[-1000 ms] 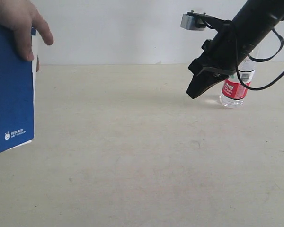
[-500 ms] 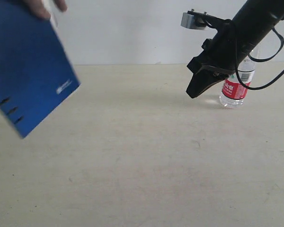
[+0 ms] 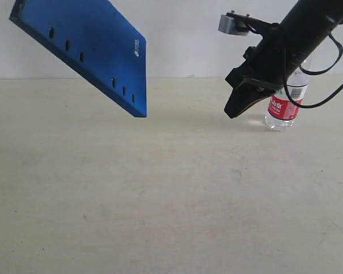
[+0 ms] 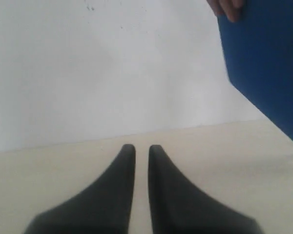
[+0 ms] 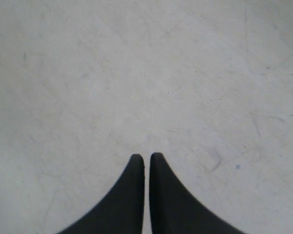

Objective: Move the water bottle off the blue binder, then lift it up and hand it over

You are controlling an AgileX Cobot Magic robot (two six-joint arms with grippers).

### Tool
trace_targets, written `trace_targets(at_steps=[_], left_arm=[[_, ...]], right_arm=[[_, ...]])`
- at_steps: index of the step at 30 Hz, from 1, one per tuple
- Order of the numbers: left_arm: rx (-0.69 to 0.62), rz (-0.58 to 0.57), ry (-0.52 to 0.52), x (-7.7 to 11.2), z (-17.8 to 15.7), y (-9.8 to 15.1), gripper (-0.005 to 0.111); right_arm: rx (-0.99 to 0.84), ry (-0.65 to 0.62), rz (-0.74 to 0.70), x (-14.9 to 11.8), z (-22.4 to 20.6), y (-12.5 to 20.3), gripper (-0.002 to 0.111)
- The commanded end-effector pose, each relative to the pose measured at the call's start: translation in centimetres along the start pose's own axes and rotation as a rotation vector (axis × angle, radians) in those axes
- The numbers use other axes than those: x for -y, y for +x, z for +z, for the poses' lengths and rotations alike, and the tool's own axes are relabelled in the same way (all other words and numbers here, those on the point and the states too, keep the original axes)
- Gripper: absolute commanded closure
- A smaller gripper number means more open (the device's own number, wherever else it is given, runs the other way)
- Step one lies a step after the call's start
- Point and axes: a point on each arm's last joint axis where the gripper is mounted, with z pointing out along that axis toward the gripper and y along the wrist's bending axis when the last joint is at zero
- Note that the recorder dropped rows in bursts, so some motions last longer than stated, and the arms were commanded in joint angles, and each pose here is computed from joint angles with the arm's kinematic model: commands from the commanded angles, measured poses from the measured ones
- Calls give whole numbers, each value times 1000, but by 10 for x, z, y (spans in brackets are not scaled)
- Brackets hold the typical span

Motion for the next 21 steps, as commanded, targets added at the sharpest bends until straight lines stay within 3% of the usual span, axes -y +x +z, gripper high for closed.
trace_targets(at_steps=[1,3,6,10,13,16,18,20,21], left_arm=[[144,62,-354,-37,21,-20,100],[181,172,-453,-46,24,-36,100],[164,382,-406,-39,18,-64,100],[17,358,-158,-15,-22,-82,100],[-78,336,6,4,-64,-78,100],[-74,238,68,16,-103,-70,100],[-21,89,77,21,-126,-67,100],[5,-213,70,22,-131,-62,100],[-1,-309,66,21,-130,-61,100]], right_arm=[[44,-28,8,-7,-8,-3,108],[58,-21,-15,-11,-14,-4,108],[82,9,-74,-20,-29,-3,108],[130,46,-155,-36,-53,-2,108],[163,66,-181,-46,-68,0,108],[190,80,-189,-55,-80,2,108],[203,82,-167,-59,-85,3,108],[219,74,-181,-67,-90,9,108],[228,65,-200,-71,-92,12,108]])
